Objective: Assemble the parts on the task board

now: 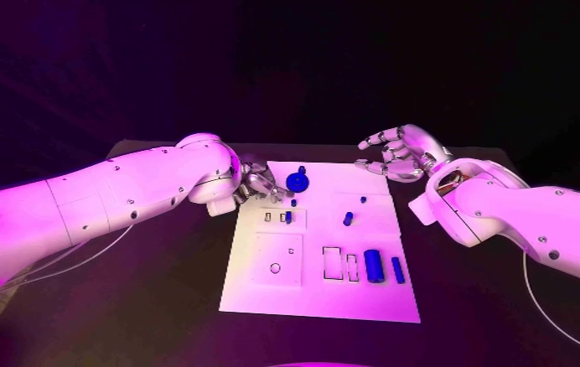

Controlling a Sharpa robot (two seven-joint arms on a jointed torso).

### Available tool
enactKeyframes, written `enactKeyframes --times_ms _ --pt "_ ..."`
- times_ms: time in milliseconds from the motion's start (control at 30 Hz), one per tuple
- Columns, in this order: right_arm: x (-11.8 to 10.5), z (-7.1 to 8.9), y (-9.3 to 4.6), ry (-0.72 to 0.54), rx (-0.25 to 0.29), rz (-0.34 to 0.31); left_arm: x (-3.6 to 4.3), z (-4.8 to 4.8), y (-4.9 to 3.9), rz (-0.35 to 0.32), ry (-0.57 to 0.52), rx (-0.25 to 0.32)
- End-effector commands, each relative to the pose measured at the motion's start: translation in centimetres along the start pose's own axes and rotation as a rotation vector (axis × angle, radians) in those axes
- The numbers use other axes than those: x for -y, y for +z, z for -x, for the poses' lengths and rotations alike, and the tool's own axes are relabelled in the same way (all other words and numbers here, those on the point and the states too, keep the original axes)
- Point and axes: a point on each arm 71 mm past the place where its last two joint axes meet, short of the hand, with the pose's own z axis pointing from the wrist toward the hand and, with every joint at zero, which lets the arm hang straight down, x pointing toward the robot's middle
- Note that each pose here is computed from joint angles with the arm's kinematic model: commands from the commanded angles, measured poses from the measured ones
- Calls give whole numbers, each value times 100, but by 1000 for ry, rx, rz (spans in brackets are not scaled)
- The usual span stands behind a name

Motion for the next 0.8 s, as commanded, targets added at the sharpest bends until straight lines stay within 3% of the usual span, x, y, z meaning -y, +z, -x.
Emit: enactKeyframes --times_ms 33,467,800 --pt "1 -5 8 3 -18 2 19 -30 21 29 72 -31" --pt "18 3 33 -21 -16 2 117 -140 122 33 107 -61" --pt "24 8 39 -24 -12 0 125 -172 146 36 112 -78"
